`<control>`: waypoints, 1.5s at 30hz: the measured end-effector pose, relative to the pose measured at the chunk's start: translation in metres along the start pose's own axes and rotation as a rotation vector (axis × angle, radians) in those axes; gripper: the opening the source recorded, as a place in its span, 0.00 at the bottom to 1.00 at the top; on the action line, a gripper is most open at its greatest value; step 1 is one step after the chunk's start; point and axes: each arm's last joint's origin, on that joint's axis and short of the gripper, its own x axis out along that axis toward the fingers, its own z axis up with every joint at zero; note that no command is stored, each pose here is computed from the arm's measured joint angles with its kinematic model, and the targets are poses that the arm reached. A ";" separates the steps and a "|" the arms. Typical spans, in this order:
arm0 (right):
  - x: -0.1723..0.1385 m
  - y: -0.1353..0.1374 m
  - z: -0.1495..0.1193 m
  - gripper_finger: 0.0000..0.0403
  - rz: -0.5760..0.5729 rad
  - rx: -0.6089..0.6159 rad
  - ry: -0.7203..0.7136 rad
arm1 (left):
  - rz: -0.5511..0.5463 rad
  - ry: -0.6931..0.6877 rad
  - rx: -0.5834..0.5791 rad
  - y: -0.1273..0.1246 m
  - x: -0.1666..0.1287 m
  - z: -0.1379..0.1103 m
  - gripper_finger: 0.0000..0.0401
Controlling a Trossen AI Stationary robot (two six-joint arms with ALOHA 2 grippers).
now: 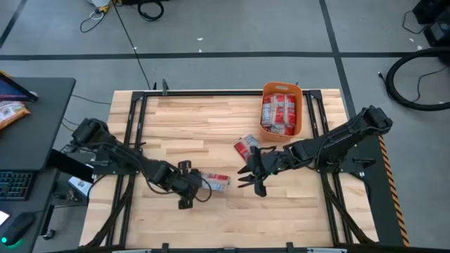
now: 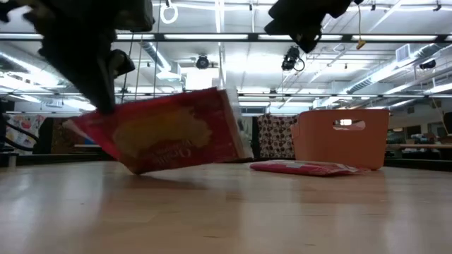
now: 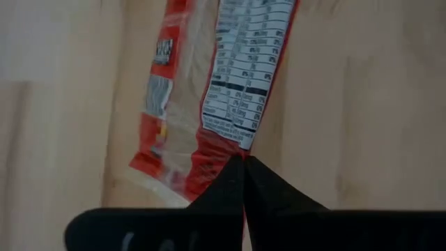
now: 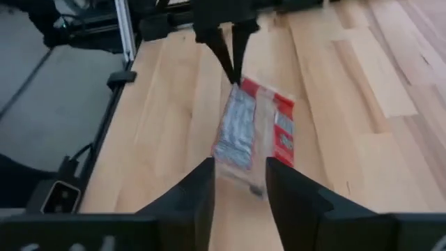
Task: Sort popcorn bags into baskets
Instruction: Put the red popcorn bag into the orange bin
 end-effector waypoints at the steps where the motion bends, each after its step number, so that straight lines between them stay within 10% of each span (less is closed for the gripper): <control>1: 0.004 0.001 0.002 0.34 0.001 -0.015 0.003 | -0.015 -0.015 -0.033 0.002 -0.002 0.003 0.00; 19: 0.054 0.006 0.015 0.64 -0.038 -0.265 0.043 | -0.127 -0.131 -0.285 0.031 -0.032 0.025 0.00; 45: 0.070 -0.017 -0.001 0.05 -0.193 -0.318 0.177 | -0.201 -0.304 -0.309 0.033 -0.048 0.040 0.02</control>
